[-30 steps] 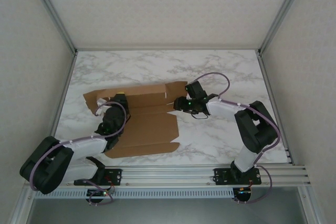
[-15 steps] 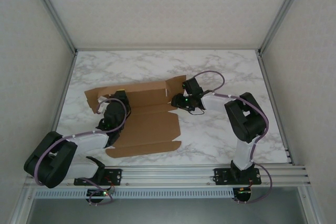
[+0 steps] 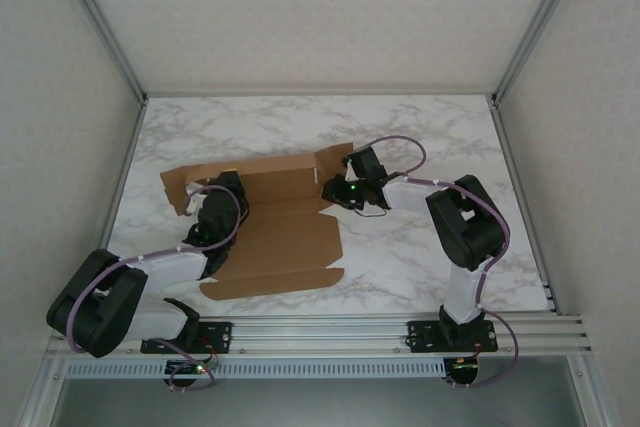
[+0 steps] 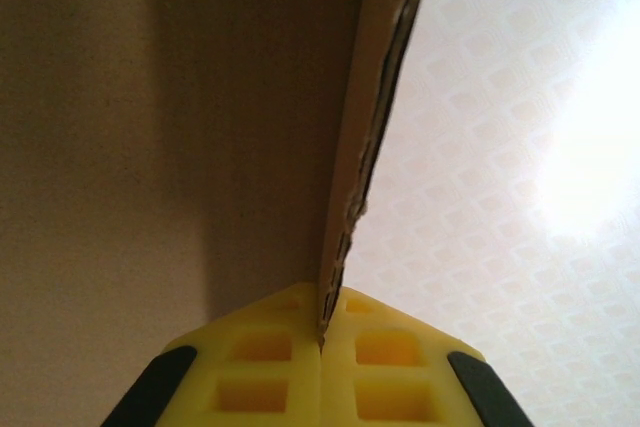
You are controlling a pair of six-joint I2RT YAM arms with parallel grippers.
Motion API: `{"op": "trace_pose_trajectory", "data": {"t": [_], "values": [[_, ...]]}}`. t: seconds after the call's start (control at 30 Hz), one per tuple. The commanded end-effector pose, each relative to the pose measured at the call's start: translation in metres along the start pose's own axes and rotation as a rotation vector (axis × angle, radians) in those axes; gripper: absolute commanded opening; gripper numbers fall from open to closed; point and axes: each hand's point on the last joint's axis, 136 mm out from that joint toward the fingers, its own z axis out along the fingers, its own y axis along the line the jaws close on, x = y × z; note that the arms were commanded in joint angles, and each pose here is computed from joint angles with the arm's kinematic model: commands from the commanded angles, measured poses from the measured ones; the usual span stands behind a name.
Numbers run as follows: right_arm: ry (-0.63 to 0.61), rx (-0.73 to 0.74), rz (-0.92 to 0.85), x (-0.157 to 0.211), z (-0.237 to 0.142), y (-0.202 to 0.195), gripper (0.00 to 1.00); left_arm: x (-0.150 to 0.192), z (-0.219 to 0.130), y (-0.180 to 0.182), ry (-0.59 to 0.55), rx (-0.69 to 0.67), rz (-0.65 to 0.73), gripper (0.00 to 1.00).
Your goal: Fold the paper box
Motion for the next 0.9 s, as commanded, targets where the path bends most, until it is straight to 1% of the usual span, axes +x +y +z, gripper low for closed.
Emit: {"op": "trace_pose_trajectory", "data": {"t": [0.0,0.13,0.23,0.4,0.53,0.7,0.87], "values": [[0.014,-0.106,-0.014,-0.001,-0.004,0.031,0.31,0.009,0.006,0.000,0.028,-0.020,-0.014,0.00],[0.041,-0.103,-0.030,0.005,0.006,0.036,0.34,0.011,0.008,-0.001,0.031,-0.026,-0.008,0.00],[0.050,-0.068,-0.047,0.009,0.016,0.035,0.42,0.012,0.008,0.000,0.032,-0.029,-0.005,0.00],[0.082,-0.054,-0.053,0.019,0.037,0.036,0.45,0.012,0.008,0.004,0.033,-0.038,0.001,0.00],[0.092,-0.029,-0.065,0.024,0.044,0.036,0.46,0.012,0.008,0.004,0.035,-0.037,0.000,0.00],[0.030,-0.002,-0.089,0.010,0.021,0.032,0.53,0.011,0.006,0.002,0.034,-0.035,0.007,0.00],[0.008,0.002,-0.115,0.007,-0.005,0.028,0.54,0.009,0.004,0.002,0.030,-0.034,0.027,0.00]]}}
